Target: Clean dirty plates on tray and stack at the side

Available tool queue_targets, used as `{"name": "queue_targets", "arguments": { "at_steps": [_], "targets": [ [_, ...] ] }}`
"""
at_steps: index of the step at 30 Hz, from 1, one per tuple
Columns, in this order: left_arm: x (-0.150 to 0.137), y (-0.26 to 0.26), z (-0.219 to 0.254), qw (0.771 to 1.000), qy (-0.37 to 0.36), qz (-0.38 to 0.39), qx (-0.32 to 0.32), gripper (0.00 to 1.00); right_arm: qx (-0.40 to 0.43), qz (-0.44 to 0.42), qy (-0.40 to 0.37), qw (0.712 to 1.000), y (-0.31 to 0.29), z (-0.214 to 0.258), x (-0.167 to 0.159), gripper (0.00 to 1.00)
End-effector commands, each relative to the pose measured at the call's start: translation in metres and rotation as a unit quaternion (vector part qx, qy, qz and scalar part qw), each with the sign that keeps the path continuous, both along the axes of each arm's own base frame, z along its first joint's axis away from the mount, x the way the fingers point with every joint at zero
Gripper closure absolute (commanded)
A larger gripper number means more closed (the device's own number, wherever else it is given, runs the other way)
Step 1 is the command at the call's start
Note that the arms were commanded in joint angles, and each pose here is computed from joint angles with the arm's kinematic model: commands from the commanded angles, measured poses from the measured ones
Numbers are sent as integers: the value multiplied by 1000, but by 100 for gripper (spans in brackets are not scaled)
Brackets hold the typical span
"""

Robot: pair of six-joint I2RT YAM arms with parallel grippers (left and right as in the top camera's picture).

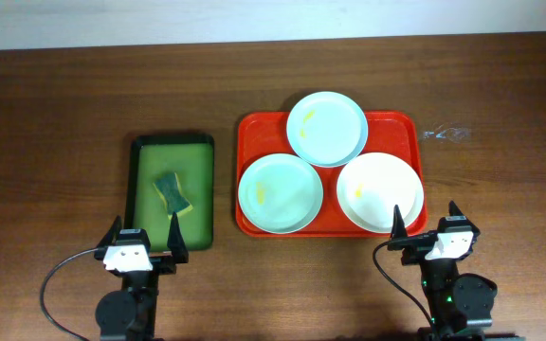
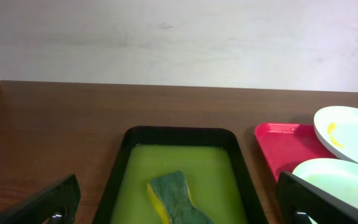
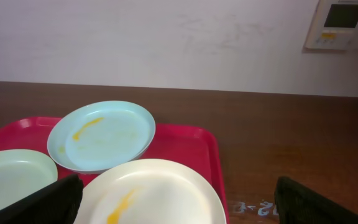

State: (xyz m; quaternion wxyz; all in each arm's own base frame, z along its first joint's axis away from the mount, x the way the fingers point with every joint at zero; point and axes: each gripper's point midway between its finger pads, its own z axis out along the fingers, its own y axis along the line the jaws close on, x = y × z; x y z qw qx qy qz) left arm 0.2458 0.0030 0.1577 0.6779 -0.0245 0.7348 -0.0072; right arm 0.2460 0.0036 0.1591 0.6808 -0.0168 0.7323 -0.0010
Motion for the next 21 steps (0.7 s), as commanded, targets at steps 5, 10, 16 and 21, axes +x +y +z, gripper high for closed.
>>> {"name": "queue_targets", "arguments": {
  "at_steps": [5,10,16,21],
  "targets": [
    [0,4,-1,1000,-2,10,-4,1,3,-8,3,1000,-3,-4,0,2],
    [0,4,-1,1000,-2,10,-4,1,3,-8,3,1000,-3,-4,0,2],
    [0,3,2,1000,-7,9,-5,1,3,-8,3,1000,-3,-4,0,2],
    [-48,-122,42,912,-32,-381,-146,1,3,-8,3,1000,-3,-4,0,2]
  ]
}}
